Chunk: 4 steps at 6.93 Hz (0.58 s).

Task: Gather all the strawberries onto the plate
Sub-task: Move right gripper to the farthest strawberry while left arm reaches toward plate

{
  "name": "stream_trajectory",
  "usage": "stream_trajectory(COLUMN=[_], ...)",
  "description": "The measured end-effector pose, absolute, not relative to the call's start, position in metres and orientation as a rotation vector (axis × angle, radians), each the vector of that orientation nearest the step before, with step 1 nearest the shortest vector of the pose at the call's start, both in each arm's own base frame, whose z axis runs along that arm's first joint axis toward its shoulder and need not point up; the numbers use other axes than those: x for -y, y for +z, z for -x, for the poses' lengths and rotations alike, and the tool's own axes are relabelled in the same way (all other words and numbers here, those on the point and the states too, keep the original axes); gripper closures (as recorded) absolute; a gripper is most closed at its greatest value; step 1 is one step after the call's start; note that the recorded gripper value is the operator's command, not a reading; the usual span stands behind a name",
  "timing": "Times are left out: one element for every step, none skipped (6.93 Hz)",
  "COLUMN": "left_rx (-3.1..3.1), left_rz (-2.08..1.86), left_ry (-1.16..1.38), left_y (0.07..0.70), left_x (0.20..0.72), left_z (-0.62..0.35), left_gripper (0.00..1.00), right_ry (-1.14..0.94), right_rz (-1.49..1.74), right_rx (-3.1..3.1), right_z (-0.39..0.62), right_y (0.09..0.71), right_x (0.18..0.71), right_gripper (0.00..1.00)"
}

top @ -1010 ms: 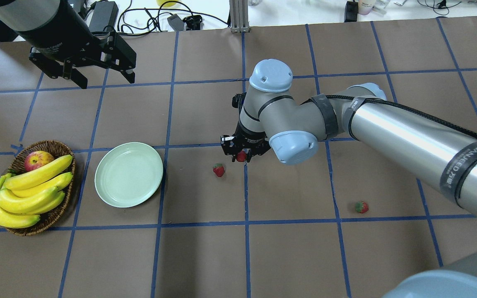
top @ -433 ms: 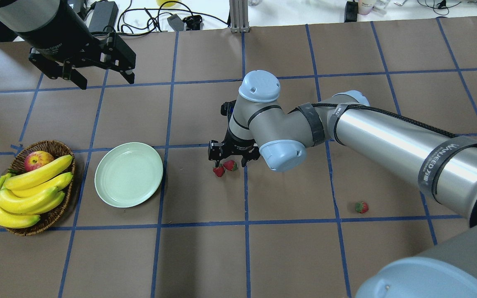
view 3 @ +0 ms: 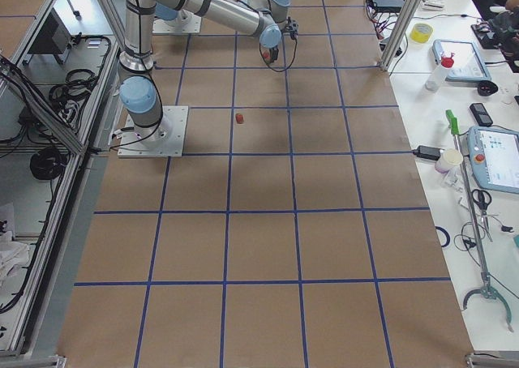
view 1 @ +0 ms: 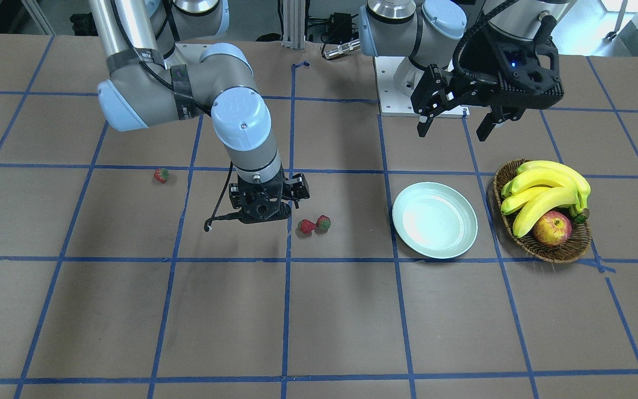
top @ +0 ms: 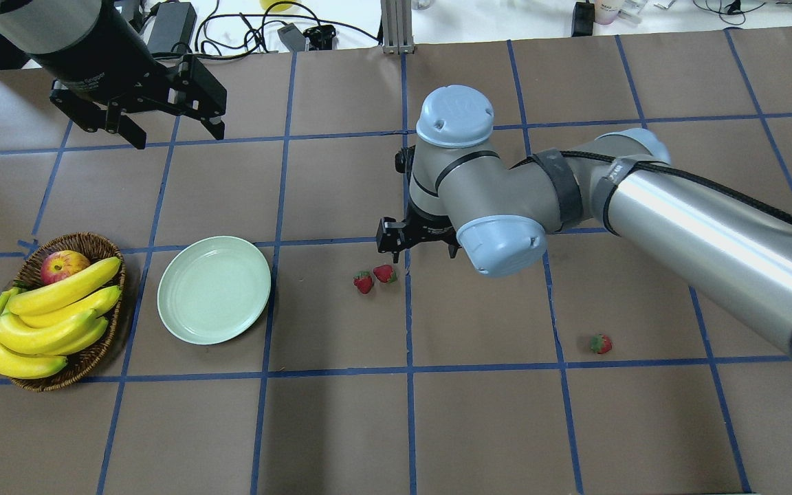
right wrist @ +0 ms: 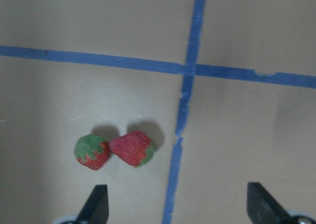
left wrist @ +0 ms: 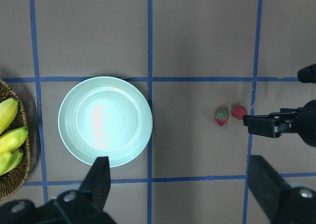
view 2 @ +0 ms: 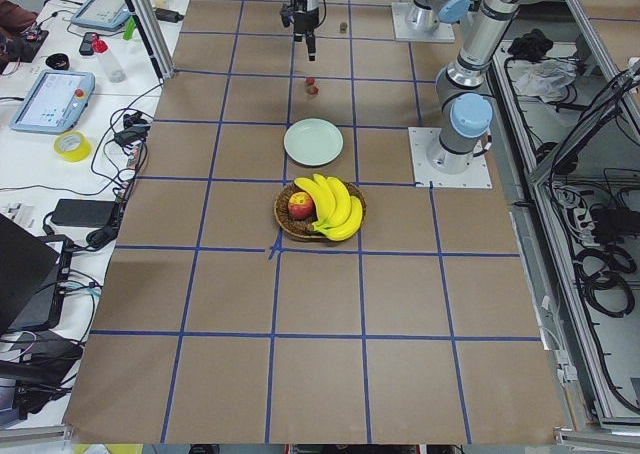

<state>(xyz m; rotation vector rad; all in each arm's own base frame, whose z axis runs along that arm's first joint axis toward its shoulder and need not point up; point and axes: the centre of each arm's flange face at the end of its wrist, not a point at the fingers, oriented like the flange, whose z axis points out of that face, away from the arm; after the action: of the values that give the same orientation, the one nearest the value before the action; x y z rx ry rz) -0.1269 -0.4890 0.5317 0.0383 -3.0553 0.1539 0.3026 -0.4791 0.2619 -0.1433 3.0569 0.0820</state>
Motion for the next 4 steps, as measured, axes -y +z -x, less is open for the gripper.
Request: stream_trajectory(left_rx=[3.055,3.052,3.049,3.034], left_rz=[-0.035,-0.033,-0.031,-0.030], left_ry=[0.164,0.193,0.207,0.201], left_y=[0.528,0.524,0.521,0.509], left_x=[0.491,0.494,0.497,0.503], left_z=[0.127,0.126,0.126,0.128], left_gripper=[0.00,0.00,0.01,0.02], right_ry=[0.085,0.107,0.138,0.140], right_rz=[0.123,0.127,0.133,0.155], right_rx=[-3.110,-3.146,-3.174,-3.205], right_z=[-0.263,-0.217,-0.175,-0.138], right_y=[0.266,0.263,0.249,0.228], right_x=[0.468,0.456,0.441,0.426], right_gripper=[0.02,0.04,0.04,0.04])
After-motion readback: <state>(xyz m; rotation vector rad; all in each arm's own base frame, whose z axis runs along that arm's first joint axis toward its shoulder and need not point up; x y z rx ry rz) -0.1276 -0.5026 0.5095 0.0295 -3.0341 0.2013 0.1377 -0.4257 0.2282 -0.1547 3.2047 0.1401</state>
